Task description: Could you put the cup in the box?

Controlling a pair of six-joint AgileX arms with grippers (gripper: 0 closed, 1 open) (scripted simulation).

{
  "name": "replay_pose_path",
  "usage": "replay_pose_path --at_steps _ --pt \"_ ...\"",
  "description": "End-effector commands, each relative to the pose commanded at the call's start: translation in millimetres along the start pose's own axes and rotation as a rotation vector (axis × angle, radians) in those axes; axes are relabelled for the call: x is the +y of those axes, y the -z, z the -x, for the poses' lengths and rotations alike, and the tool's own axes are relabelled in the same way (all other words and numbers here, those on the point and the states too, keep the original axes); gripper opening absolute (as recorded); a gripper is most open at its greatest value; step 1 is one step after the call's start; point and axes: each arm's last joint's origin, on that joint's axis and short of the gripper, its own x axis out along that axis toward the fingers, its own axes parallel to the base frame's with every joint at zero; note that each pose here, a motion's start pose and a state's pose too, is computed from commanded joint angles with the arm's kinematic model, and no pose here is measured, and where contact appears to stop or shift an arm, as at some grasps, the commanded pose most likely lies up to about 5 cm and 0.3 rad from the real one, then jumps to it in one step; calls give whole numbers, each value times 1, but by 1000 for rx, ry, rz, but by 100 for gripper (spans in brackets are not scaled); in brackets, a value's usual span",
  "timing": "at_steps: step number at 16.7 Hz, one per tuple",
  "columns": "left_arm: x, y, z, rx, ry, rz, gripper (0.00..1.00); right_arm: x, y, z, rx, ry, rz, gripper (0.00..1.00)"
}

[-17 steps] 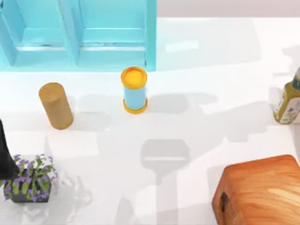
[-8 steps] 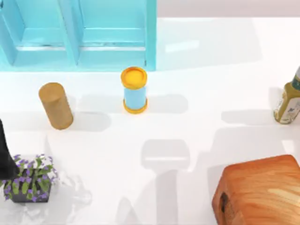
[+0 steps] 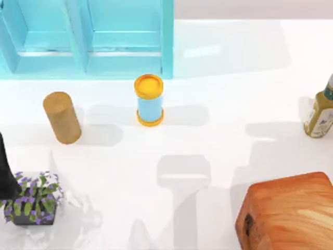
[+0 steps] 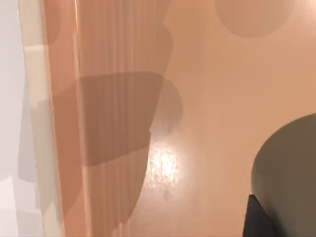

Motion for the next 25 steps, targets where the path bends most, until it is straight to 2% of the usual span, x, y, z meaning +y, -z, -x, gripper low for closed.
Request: replay_pose_path --at_steps 5,9,22,25 --pt "0 0 0 0 0 0 100 -6 3 -40 -8 4 -1 0" --pt "0 0 0 0 0 0 100 -7 3 -43 -5 2 -2 0" --pt "0 0 0 0 0 0 100 -7 3 -43 -5 2 -2 98" --pt "0 0 0 0 0 0 100 -7 3 -43 -5 2 -2 100"
